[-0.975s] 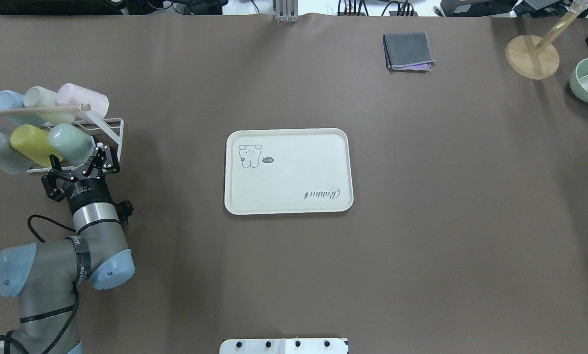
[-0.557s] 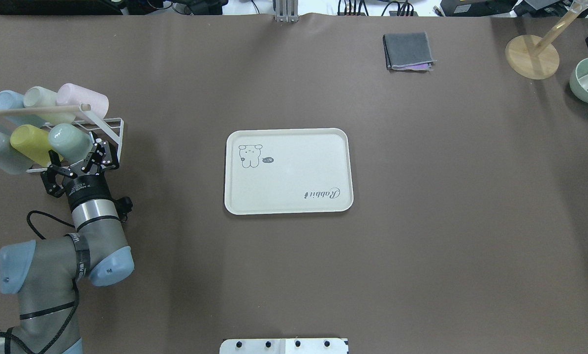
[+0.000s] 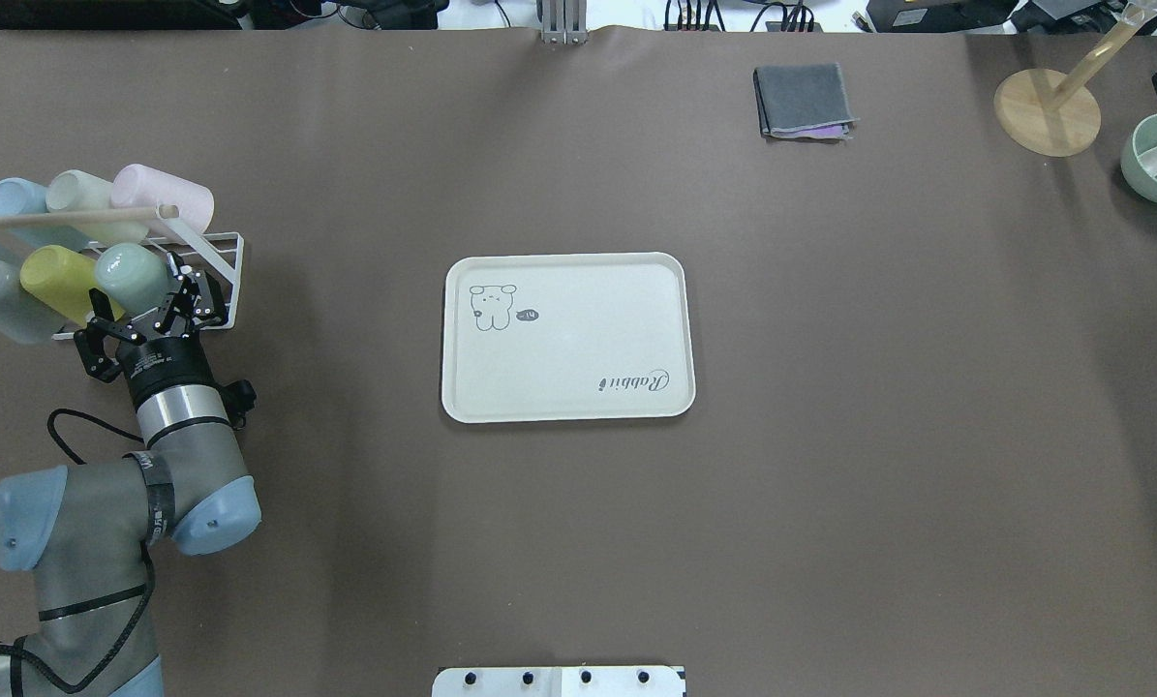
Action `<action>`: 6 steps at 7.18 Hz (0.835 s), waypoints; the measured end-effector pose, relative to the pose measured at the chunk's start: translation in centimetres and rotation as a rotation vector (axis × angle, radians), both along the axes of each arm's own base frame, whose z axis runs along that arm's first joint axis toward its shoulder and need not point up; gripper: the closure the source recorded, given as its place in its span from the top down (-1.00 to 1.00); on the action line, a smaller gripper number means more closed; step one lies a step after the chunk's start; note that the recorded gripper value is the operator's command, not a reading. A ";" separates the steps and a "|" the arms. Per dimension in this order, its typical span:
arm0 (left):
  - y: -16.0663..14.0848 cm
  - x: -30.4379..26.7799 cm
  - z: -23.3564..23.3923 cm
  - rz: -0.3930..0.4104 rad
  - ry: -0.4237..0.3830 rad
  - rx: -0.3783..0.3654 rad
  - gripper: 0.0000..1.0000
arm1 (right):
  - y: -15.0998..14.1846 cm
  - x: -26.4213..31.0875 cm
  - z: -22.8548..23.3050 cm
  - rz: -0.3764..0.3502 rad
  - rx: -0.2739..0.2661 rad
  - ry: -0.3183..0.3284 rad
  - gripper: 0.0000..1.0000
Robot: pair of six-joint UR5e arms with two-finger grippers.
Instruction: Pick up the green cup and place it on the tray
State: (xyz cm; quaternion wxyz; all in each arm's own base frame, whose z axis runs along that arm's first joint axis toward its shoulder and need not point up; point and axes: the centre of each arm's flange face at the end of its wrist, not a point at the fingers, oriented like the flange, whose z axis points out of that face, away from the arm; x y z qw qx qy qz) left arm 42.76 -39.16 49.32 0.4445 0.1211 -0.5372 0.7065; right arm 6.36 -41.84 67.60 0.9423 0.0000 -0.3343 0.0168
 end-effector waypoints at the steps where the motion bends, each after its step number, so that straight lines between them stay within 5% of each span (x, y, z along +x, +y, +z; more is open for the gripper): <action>1: 0.0 0.0 0.3 0.000 -0.008 -0.001 0.26 | 0.0 0.0 -0.4 -0.001 0.008 -0.002 1.00; 4: -0.1 0.1 1.0 0.004 -0.034 -0.008 -0.63 | 0.0 0.0 -0.3 0.005 0.003 -0.001 1.00; 6: -0.1 0.2 0.6 0.019 -0.037 -0.009 -0.82 | -0.1 0.0 0.5 0.005 -0.015 0.006 1.00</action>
